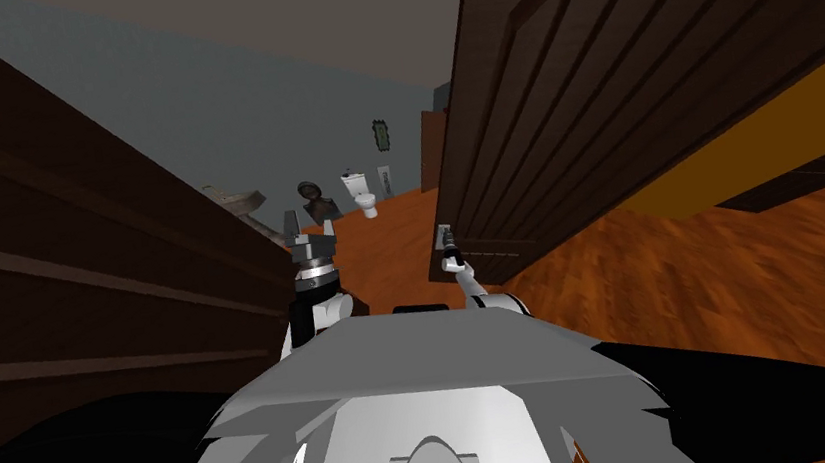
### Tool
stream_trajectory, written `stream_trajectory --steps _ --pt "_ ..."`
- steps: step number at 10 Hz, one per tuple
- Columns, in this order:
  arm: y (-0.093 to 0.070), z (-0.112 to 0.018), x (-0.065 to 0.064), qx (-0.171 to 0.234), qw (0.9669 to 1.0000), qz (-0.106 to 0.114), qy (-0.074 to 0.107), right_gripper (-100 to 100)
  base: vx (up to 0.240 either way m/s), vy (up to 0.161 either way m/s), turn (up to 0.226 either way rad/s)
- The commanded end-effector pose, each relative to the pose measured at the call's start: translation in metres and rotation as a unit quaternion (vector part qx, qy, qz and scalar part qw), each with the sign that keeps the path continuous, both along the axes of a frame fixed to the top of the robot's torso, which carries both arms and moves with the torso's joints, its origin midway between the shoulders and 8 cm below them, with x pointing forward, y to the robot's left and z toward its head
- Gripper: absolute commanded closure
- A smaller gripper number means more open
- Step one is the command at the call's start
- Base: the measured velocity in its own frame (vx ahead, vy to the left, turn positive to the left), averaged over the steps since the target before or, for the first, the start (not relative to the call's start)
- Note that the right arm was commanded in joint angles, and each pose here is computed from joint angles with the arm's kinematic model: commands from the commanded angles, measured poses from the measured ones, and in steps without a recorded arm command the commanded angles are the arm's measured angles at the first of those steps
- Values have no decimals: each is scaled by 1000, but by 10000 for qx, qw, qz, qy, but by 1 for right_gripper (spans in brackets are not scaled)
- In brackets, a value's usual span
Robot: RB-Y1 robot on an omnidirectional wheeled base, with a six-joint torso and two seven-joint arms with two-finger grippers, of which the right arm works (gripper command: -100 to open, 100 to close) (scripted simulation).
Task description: Push the door open
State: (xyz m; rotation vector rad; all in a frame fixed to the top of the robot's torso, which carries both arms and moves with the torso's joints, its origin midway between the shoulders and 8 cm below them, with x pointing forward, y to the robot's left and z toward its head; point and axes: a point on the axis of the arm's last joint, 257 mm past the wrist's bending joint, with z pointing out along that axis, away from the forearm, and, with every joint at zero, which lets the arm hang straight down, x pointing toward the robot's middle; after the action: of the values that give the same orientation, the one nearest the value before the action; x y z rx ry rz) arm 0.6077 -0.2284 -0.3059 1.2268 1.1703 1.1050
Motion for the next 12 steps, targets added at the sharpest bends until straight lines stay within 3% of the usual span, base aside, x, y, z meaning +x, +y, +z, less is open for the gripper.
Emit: stream_trajectory --steps 1,5,6,12 --pt "-24 14 6 -99 9997 -174 -125 100 166 45 -50" --pt "-46 17 5 -101 9989 -428 -139 100 201 36 -119" --pt "-34 18 6 -138 9995 -249 -152 -100 104 -9 -232" --pt "8 20 10 -188 9993 264 -174 -100 0 -18 -217"
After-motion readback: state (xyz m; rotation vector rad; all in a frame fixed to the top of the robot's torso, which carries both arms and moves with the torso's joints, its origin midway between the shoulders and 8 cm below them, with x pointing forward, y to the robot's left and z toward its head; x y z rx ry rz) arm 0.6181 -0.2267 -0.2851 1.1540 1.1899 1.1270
